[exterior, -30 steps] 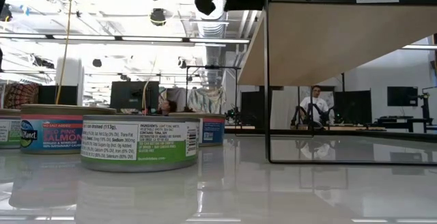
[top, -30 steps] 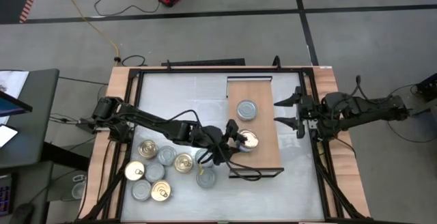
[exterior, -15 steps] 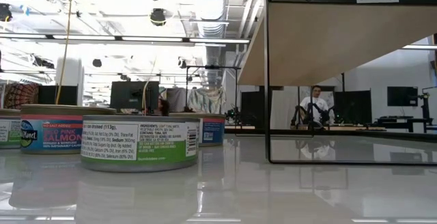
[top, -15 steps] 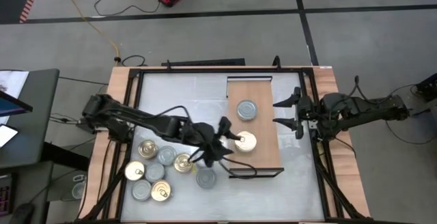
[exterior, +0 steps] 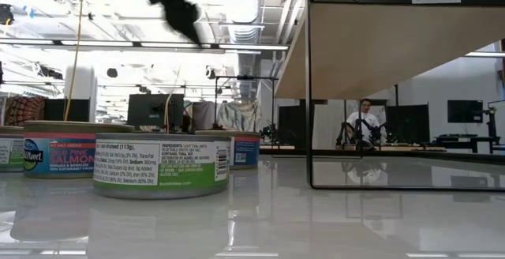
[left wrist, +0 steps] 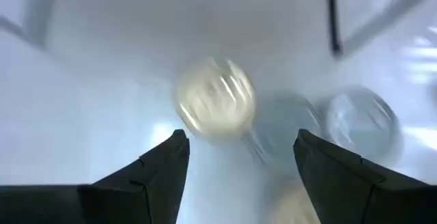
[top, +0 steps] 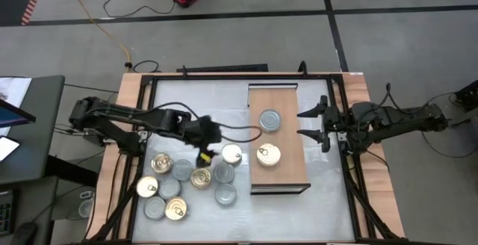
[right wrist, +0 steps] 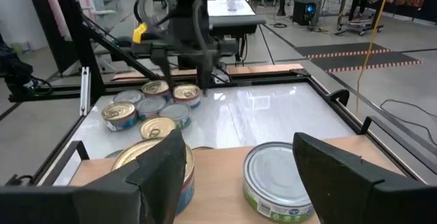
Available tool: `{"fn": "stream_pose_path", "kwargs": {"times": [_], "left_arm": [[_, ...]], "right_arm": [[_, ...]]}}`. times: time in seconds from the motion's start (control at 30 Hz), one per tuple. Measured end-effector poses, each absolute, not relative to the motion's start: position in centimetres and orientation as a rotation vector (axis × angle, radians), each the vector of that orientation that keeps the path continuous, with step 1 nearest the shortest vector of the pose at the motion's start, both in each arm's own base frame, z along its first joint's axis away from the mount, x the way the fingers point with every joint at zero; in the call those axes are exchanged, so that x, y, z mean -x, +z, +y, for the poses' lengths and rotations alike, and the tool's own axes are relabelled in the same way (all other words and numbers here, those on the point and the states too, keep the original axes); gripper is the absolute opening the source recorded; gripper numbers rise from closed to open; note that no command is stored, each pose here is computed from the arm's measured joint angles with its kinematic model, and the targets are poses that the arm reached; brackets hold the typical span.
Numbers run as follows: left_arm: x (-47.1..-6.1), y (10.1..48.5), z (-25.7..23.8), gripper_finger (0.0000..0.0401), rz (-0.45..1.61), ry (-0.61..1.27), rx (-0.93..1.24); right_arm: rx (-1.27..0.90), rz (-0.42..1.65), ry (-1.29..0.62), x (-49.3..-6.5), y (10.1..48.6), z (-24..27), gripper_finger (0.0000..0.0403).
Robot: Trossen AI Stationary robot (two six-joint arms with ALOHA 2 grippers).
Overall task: Stack canned seafood by type on shelf
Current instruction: Stack the blue tuna can on top of the blue tuna can
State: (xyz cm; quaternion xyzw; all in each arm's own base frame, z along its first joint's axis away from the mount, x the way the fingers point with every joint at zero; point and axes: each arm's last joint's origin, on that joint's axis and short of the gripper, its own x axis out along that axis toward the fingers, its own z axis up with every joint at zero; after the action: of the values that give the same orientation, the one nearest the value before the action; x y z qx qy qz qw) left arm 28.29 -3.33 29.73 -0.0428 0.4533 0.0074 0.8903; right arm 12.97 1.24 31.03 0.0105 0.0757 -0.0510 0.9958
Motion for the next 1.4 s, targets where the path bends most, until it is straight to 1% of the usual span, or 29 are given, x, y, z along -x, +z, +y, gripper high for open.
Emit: {"fn": "stream_pose_path", "kwargs": {"times": [0.1,0.27,0.37,0.47,0.63,1.0,1.1,1.17,1.27,1.3,1.4], "left_arm": [[-26.7,27.5,-4.0,0.0254,1.084,-0.031,0.164],[-24.8,23.4,-5.2,0.0254,1.232,-0.067,0.162],[-24.4,21.7,-5.2,0.0252,1.246,-0.028,0.167],[-24.5,20.9,-5.0,0.0239,1.209,-0.007,0.192],[-25.1,21.0,-4.9,0.0208,1.15,0.015,0.221],[-26.3,18.7,-5.1,0.0143,1.22,0.015,0.191],[-26.5,18.4,-5.1,0.0114,1.231,0.003,0.167],[-26.5,18.3,-4.8,0.0083,1.236,0.015,0.167],[-26.3,18.1,-3.5,0.0025,1.256,0.11,0.137],[-26.2,17.9,-3.0,0.0013,1.274,0.151,0.122],[-26.0,18.0,-1.6,0.0007,1.278,0.264,0.068]], "right_arm": [[0.006,0.154,-0.104,-13.0,31.0,1.2,0.0295],[0.019,0.112,-0.122,-13.1,31.4,0.9,0.0295],[0.023,0.107,-0.134,-13.1,31.5,0.8,0.0295],[0.028,0.105,-0.145,-13.1,31.5,0.6,0.0295],[0.041,0.097,-0.158,-13.1,31.6,0.5,0.0295],[0.068,0.084,-0.157,-13.2,31.8,0.5,0.0295],[0.069,0.079,-0.157,-13.2,31.8,0.5,0.0295],[0.069,0.076,-0.157,-13.2,31.8,0.5,0.0295],[0.067,0.065,-0.157,-13.2,31.9,0.5,0.0295],[0.066,0.063,-0.157,-13.2,32.0,0.5,0.0295],[0.065,0.064,-0.157,-13.2,32.0,0.5,0.0295]]}}
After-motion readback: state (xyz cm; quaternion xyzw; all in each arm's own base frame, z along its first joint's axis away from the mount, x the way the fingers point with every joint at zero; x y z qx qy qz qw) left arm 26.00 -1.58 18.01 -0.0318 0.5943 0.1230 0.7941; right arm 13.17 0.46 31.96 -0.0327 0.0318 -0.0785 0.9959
